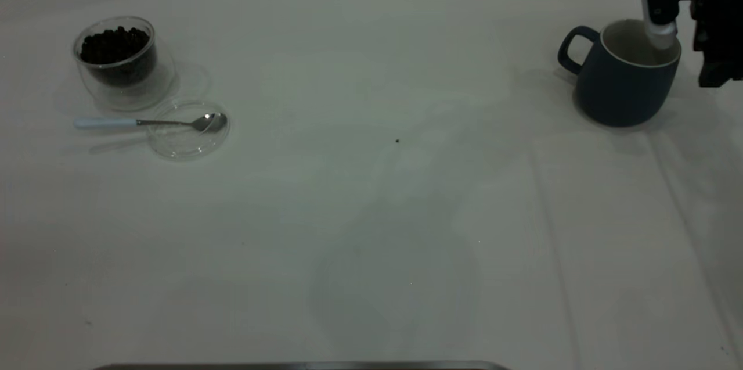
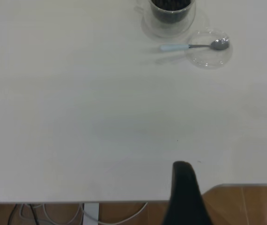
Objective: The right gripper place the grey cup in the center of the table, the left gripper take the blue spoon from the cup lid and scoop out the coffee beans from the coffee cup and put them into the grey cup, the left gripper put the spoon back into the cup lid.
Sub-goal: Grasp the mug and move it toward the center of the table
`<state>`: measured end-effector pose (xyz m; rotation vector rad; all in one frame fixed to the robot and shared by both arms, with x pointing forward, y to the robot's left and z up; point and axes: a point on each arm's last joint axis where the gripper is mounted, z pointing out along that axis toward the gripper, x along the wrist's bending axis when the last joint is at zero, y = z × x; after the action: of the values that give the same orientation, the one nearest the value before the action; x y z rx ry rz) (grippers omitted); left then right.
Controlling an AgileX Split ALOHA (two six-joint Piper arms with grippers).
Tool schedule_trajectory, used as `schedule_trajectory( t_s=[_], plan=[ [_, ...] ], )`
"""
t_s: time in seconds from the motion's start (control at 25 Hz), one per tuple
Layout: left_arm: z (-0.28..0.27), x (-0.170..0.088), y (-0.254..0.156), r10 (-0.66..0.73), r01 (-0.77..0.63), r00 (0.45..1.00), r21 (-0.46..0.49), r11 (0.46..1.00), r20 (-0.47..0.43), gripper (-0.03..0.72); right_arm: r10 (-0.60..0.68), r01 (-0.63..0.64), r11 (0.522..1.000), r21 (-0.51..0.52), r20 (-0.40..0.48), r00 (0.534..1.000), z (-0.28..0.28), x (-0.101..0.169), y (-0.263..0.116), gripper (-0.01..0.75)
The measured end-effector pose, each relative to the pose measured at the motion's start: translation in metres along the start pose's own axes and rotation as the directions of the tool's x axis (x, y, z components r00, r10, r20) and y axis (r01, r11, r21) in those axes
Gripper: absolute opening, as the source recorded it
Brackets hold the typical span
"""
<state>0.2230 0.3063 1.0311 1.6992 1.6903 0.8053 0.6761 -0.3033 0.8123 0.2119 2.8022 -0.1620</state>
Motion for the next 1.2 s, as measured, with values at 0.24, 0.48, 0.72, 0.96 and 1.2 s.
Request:
schedule_trajectory(
  t_s=[0.24, 0.48, 0.72, 0.96, 1.2],
  plan=[
    [0.000, 0.000, 0.000, 0.000, 0.000, 1.000, 0.000, 1.000, 0.000, 0.592, -0.022, 0.021, 0.998, -0.067, -0.009, 1.000, -0.002, -0.003, 0.014, 0.459],
    [0.000, 0.000, 0.000, -0.001, 0.001, 1.000, 0.000, 1.000, 0.000, 0.592, -0.072, 0.068, 0.990, -0.127, -0.034, 0.997, -0.007, 0.006, 0.050, 0.459],
    [0.000, 0.000, 0.000, -0.001, 0.001, 1.000, 0.000, 1.000, 0.000, 0.592, -0.125, 0.115, 0.972, -0.205, -0.035, 0.992, -0.019, 0.024, 0.108, 0.459],
    [0.000, 0.000, 0.000, -0.002, 0.002, 1.000, 0.000, 1.000, 0.000, 0.592, -0.198, 0.194, 0.936, -0.295, 0.018, 0.980, -0.034, 0.046, 0.167, 0.459],
    [0.000, 0.000, 0.000, -0.001, 0.001, 1.000, 0.000, 1.000, 0.000, 0.592, -0.171, 0.179, 0.903, -0.389, 0.056, 0.984, -0.051, 0.063, 0.213, 0.459]
  ],
)
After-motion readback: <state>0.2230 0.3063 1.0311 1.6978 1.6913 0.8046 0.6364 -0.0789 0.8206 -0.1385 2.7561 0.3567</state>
